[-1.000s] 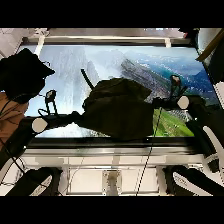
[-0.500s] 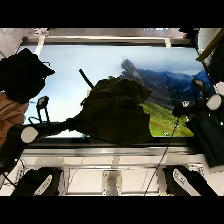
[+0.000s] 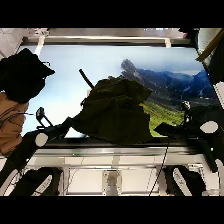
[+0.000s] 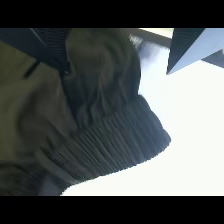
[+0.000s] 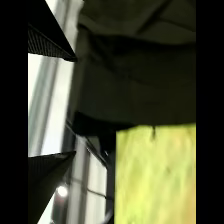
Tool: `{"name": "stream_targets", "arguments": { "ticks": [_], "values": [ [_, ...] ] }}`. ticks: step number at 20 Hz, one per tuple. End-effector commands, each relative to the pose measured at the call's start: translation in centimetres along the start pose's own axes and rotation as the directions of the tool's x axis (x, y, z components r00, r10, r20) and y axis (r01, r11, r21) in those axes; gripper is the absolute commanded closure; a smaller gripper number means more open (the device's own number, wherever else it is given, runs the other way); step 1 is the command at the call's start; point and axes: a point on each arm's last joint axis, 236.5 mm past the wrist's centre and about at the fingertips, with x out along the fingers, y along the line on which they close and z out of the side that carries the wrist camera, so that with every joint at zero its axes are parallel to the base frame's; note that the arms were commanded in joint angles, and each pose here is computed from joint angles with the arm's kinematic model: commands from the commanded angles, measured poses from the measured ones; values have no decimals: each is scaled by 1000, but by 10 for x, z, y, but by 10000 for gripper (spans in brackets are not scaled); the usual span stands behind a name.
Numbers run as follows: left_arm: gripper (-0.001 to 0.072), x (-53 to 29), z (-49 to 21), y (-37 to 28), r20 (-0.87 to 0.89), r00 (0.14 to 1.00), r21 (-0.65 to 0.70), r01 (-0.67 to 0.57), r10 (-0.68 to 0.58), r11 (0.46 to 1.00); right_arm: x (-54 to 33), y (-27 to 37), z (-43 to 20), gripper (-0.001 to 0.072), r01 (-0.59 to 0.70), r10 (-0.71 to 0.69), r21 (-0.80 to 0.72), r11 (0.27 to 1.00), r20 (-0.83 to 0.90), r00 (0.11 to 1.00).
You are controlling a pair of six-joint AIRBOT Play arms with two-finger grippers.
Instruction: Fold the clothes and pants, and hang the long-sleeved shirts on hangers.
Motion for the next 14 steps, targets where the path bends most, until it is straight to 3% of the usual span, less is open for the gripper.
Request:
{"name": "stream_targets", "arguments": {
  "ticks": [1,4,5,7,9,14],
  "values": [
    [33,29,9,-2,29,999,-186,36,-31,982,2,13,-16,87,-65,66,18,998,-48,997],
    [128,43,11,2,36,999,-251,30,-21,968,2,18,-19,87,-83,84,23,996,-62,995],
    [266,43,12,2,39,999,-250,32,-23,968,1,20,-22,88,-93,94,26,995,-75,993],
    [693,40,19,-6,60,997,-245,56,-42,968,-1,25,-38,87,-113,116,31,993,-145,983],
    [688,36,29,-18,86,994,-206,87,-71,975,0,20,-47,87,-92,96,28,995,-178,979],
    [688,26,44,-49,117,985,-84,140,-129,987,27,3,-32,87,-75,84,160,984,-53,995]
  ]
}}
